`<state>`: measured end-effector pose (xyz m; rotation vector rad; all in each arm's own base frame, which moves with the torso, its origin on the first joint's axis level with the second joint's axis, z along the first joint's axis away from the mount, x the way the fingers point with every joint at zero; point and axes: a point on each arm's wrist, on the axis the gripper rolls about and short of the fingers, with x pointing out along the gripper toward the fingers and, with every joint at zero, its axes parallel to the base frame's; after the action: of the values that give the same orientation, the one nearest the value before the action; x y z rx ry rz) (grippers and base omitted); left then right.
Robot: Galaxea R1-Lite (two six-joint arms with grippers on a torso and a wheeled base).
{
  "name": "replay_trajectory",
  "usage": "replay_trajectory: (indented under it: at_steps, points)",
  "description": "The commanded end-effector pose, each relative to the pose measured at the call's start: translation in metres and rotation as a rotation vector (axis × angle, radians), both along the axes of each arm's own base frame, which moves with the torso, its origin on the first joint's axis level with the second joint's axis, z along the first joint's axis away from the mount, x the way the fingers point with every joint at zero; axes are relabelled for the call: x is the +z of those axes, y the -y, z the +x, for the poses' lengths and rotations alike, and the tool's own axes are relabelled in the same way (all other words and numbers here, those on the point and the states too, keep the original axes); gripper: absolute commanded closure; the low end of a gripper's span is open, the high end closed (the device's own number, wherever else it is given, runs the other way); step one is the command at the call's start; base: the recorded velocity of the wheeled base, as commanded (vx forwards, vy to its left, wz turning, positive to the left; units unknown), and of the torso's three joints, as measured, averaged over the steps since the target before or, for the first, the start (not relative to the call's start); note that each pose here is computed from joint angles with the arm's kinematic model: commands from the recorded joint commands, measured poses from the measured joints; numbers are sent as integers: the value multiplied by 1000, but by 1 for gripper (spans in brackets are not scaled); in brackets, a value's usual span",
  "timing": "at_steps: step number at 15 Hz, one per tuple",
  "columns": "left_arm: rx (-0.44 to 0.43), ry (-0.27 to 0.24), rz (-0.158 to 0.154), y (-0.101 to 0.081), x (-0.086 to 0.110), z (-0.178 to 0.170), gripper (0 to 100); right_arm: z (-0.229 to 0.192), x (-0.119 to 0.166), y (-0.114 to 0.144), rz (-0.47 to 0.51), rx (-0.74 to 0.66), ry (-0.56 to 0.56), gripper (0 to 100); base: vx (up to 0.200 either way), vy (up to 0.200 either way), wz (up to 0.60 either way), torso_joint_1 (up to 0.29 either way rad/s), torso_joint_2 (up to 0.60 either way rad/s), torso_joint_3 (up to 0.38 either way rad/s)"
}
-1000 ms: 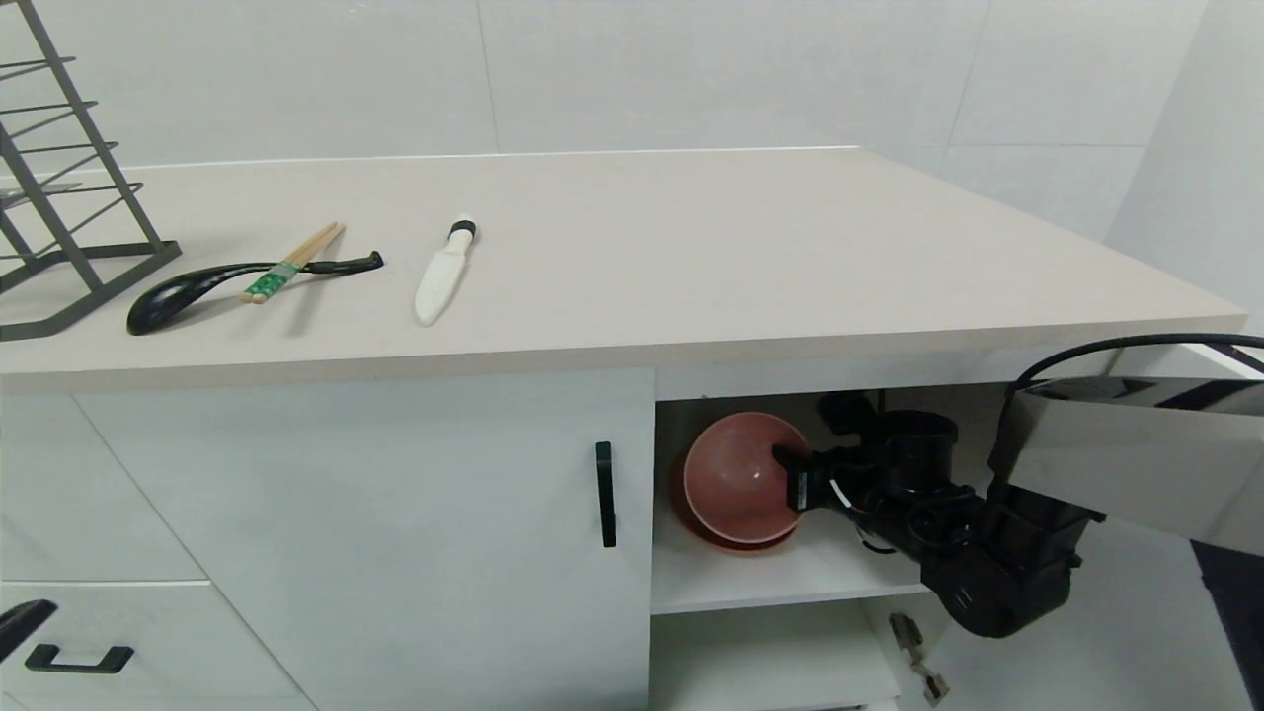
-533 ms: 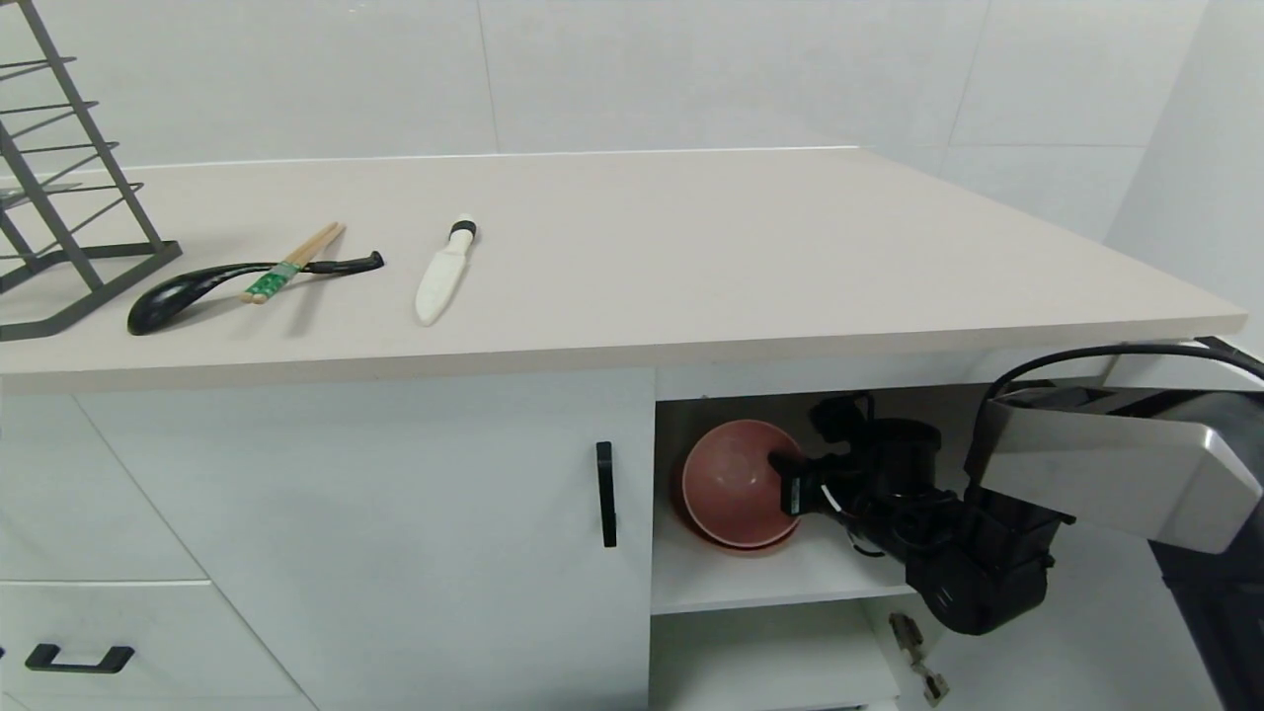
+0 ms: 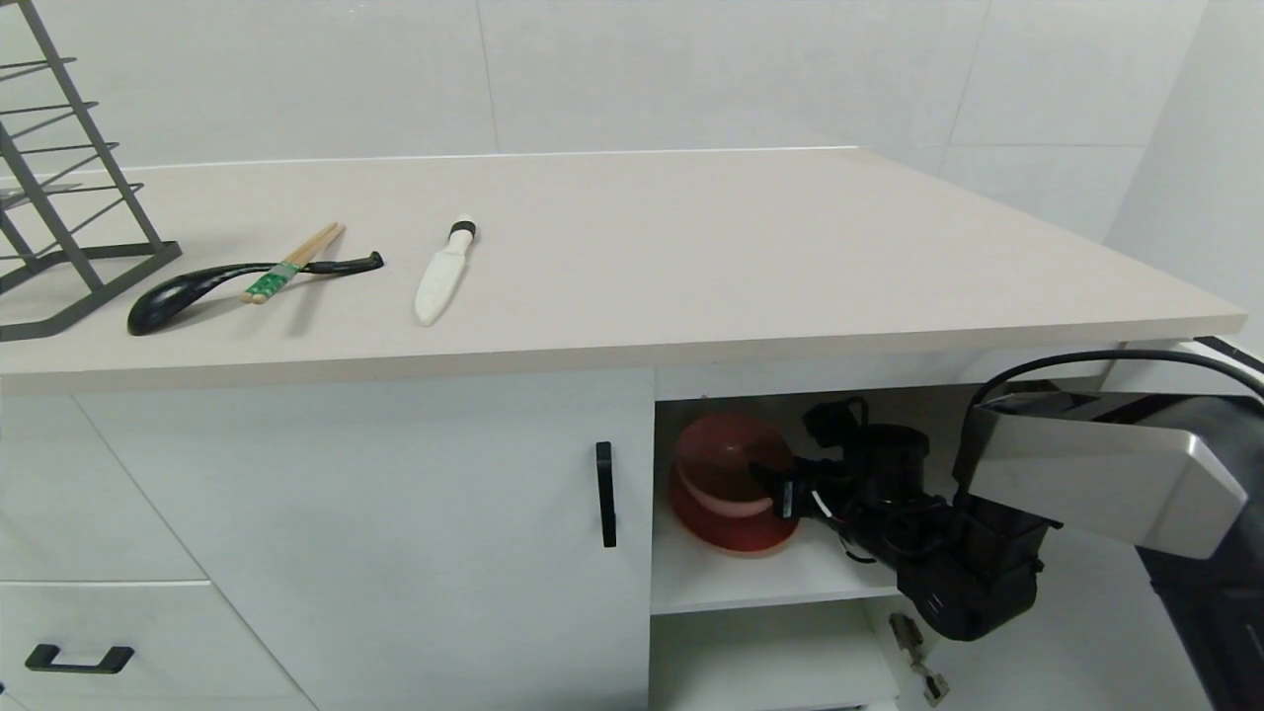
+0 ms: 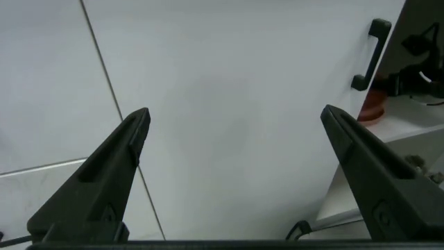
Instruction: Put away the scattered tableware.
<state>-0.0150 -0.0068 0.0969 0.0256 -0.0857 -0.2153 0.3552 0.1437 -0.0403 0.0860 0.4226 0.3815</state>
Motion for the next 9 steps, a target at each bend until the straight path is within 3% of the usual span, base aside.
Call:
replay_trajectory:
  at_steps: [1, 4, 6, 9]
  points:
    - [-2, -4, 0, 0, 0, 0, 0, -4, -1, 1, -11, -1, -9, 0, 0, 0, 0, 0, 0, 0]
    - [-3, -28, 6, 0, -4, 0, 0, -10, 4, -6, 0, 23, 32, 0, 0, 0, 0, 0, 0, 0]
    - [2, -67, 43, 0, -10, -1, 0, -29, 32, -13, 29, 61, 102, 0, 0, 0, 0, 0, 0, 0]
    - [0, -77, 45, 0, -11, -1, 0, -78, 62, -8, 5, 80, 82, 0, 0, 0, 0, 0, 0, 0]
